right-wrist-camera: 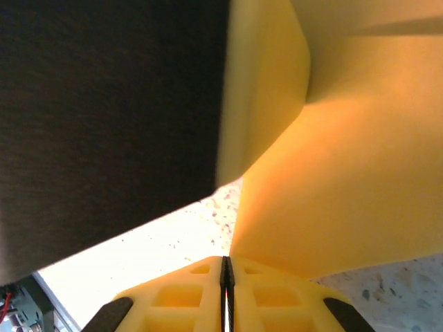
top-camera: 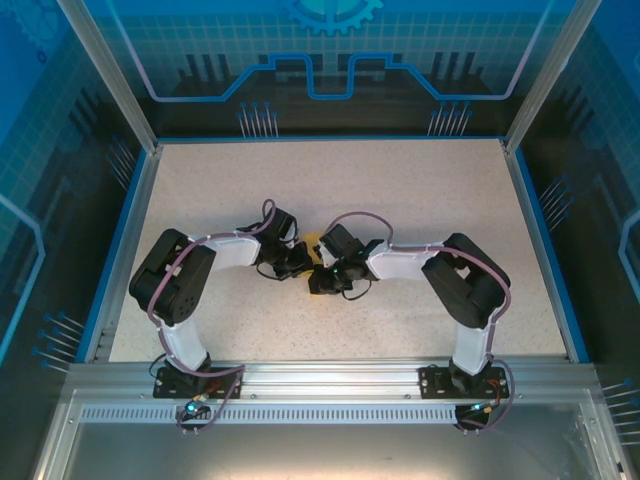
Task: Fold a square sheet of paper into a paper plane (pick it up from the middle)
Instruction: Third fold the triangle at the center of the table.
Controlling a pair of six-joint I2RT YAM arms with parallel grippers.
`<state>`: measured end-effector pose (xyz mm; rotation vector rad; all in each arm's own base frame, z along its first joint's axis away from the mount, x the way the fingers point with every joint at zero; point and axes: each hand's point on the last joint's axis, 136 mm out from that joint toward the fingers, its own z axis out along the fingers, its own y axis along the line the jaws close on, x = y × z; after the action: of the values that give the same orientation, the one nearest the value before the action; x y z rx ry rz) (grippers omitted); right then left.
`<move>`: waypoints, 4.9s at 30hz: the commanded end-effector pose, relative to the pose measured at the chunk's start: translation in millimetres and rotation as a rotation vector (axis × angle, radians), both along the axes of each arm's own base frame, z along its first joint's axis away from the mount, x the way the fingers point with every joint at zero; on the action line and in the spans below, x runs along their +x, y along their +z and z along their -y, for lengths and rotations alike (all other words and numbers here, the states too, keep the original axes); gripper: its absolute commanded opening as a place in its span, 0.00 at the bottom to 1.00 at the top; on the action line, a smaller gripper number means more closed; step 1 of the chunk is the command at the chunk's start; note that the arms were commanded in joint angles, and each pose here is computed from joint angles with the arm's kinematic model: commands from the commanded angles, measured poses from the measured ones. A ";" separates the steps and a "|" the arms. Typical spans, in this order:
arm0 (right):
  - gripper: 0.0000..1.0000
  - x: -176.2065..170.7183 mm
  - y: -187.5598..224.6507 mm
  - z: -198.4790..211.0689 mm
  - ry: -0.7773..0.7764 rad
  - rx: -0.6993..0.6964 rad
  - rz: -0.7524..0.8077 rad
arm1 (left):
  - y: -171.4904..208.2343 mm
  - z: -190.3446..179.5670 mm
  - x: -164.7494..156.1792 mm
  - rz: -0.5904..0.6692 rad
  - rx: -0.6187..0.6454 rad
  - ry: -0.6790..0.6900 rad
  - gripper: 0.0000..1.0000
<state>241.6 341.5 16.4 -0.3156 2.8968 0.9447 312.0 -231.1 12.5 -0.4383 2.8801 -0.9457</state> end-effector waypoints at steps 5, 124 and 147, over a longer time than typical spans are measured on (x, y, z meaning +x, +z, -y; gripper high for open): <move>0.11 -16.0 -15.4 3.7 0.031 -0.036 -0.051 | -28.0 -21.8 -19.3 -0.072 0.119 0.027 0.02; 0.11 73.6 -15.4 60.4 -0.203 -0.058 -0.016 | 11.7 3.3 -2.8 0.100 0.040 -0.032 0.11; 0.11 68.4 -9.4 62.7 -0.470 -0.136 -0.026 | 13.2 29.4 -57.2 0.102 -0.084 -0.097 0.18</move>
<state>318.9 287.2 13.3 0.3154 2.8316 0.7308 258.2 -256.2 30.8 -0.2501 2.7886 -1.0497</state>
